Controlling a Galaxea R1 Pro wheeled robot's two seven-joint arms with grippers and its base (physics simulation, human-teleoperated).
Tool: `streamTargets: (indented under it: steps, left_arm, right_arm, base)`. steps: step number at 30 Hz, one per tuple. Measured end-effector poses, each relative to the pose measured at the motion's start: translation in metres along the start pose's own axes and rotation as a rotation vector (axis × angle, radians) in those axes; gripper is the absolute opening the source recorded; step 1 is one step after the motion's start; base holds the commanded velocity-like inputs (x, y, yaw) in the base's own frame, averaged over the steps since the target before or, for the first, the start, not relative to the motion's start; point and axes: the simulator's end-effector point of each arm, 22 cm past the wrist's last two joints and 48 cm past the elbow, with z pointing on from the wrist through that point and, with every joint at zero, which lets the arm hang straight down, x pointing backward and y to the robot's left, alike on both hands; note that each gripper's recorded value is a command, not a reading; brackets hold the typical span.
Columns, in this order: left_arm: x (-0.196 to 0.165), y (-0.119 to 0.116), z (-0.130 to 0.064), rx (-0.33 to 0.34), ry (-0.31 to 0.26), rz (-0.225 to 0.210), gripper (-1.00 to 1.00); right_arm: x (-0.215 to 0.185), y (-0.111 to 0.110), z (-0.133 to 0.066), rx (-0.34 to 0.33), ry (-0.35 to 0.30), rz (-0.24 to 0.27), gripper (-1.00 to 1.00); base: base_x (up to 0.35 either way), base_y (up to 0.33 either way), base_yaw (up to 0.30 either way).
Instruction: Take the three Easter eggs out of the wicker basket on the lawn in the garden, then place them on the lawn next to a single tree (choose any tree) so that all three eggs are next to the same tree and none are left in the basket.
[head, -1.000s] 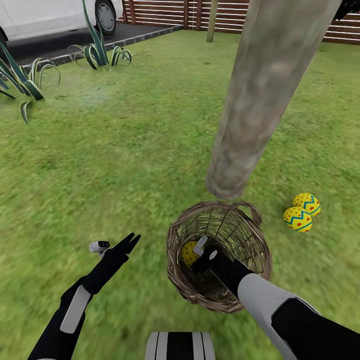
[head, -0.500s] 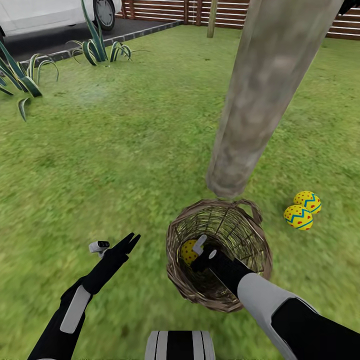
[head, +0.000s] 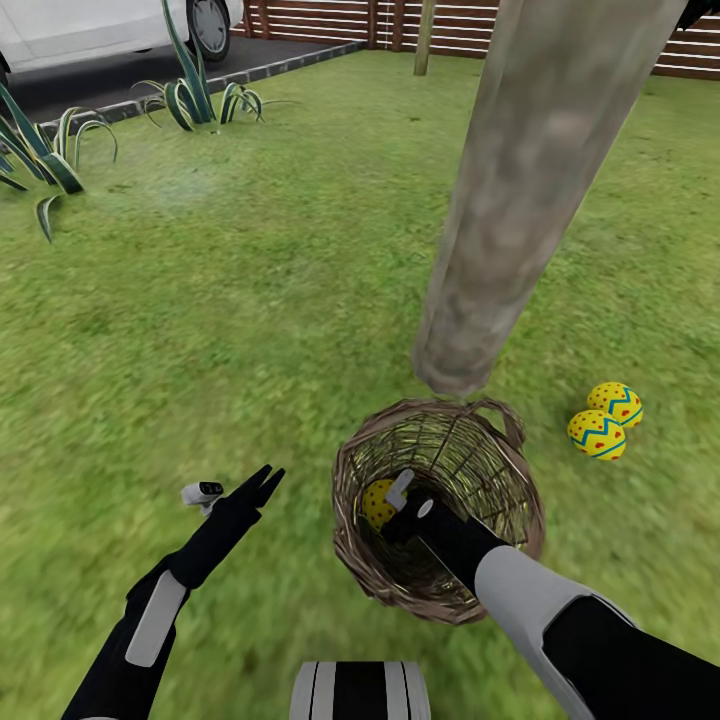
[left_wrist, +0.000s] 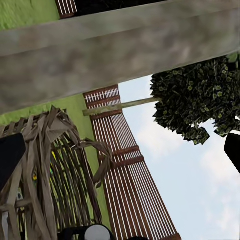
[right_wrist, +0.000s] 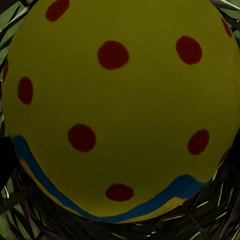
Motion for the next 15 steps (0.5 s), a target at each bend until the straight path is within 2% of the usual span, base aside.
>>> streamTargets:
  steps: [5, 9, 15]
  left_arm:
    - [-0.003, -0.004, 0.005, 0.004, 0.003, 0.008, 1.0]
    - [-0.006, 0.002, 0.009, -0.056, 0.006, 0.016, 1.0]
    - [-0.01, -0.01, 0.014, -0.044, 0.007, 0.031, 1.0]
  right_arm:
    - [0.001, 0.0, -0.002, -0.002, 0.003, 0.012, -1.0]
    - [-0.004, -0.003, -0.009, 0.007, -0.006, 0.011, -1.0]
    - [-0.013, -0.011, -0.02, 0.024, -0.021, 0.005, -1.0]
  base:
    - [0.0, 0.0, 0.0]
    - [0.0, 0.0, 0.0]
    - [0.0, 0.0, 0.0]
